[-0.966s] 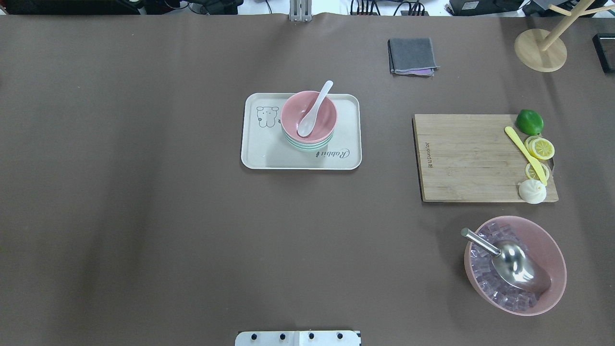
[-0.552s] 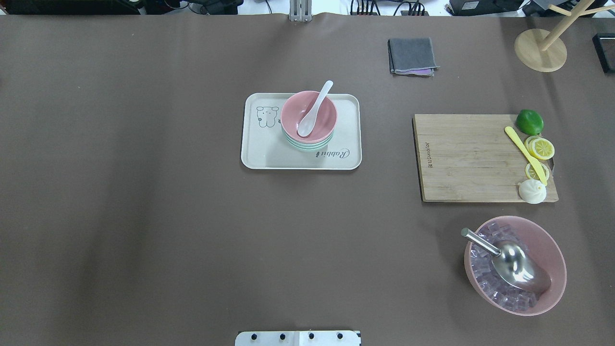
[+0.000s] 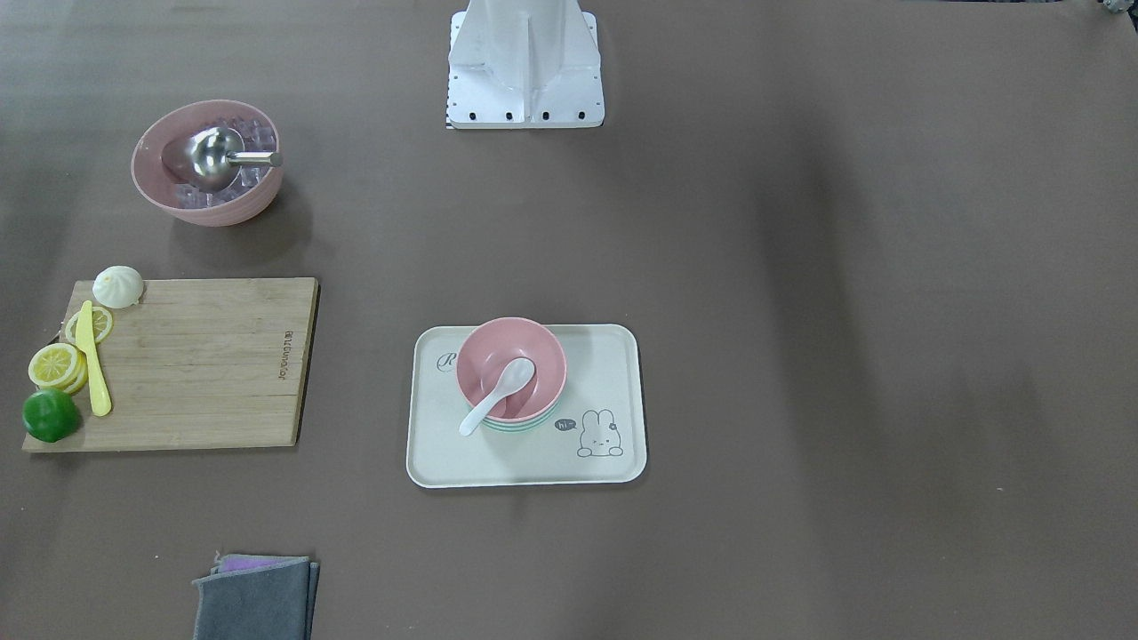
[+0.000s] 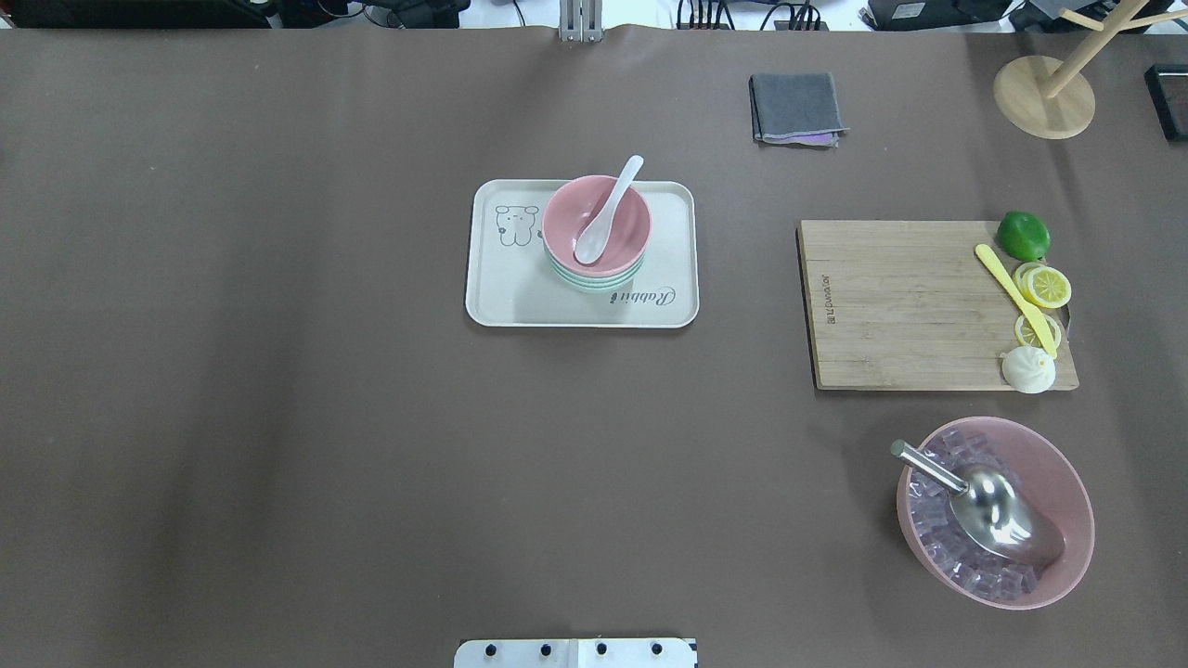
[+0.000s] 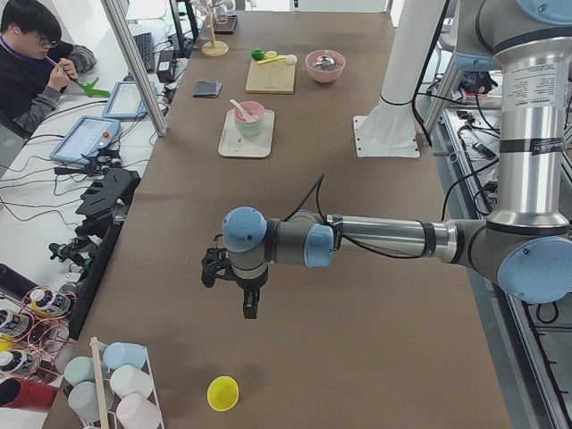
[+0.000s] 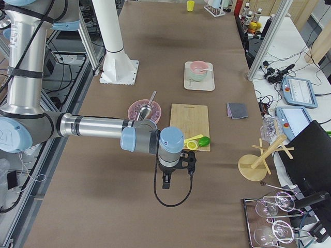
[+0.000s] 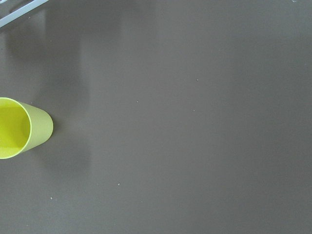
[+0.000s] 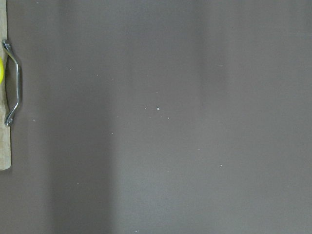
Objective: Stack pink bowl on green and place spoon
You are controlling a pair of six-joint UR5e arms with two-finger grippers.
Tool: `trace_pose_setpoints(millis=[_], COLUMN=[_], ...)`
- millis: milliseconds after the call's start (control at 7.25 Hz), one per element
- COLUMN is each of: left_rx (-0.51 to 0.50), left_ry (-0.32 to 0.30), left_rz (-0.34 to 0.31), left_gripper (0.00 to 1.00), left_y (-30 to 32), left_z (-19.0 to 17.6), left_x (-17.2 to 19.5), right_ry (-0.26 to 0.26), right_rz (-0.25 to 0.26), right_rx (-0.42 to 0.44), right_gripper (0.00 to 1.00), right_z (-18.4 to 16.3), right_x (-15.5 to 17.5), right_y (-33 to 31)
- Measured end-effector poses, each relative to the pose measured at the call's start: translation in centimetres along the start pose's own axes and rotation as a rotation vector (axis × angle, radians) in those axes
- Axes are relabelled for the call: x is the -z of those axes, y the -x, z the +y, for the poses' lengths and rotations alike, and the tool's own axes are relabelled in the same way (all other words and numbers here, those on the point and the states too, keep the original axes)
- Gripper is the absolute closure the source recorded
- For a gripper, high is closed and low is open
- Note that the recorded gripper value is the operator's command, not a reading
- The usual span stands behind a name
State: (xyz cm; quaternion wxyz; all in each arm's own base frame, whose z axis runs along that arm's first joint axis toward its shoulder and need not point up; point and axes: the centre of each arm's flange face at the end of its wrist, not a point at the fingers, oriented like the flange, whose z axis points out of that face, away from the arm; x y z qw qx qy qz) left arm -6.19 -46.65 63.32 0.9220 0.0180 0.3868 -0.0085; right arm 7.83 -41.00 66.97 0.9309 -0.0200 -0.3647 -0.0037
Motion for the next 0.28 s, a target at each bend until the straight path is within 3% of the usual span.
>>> trace_pose_setpoints(millis=[276], left_rx=[0.002], left_ry=[0.002], left_rz=[0.0], left_gripper=[0.01], left_y=[0.09], left_z=[0.17], left_x=[-0.08], right_ry=[0.001], right_rz=[0.0], right_rx=[-0.002], right_gripper=[0.0], right_z=[0.06], right_x=[-0.06], right_y=[-0.06])
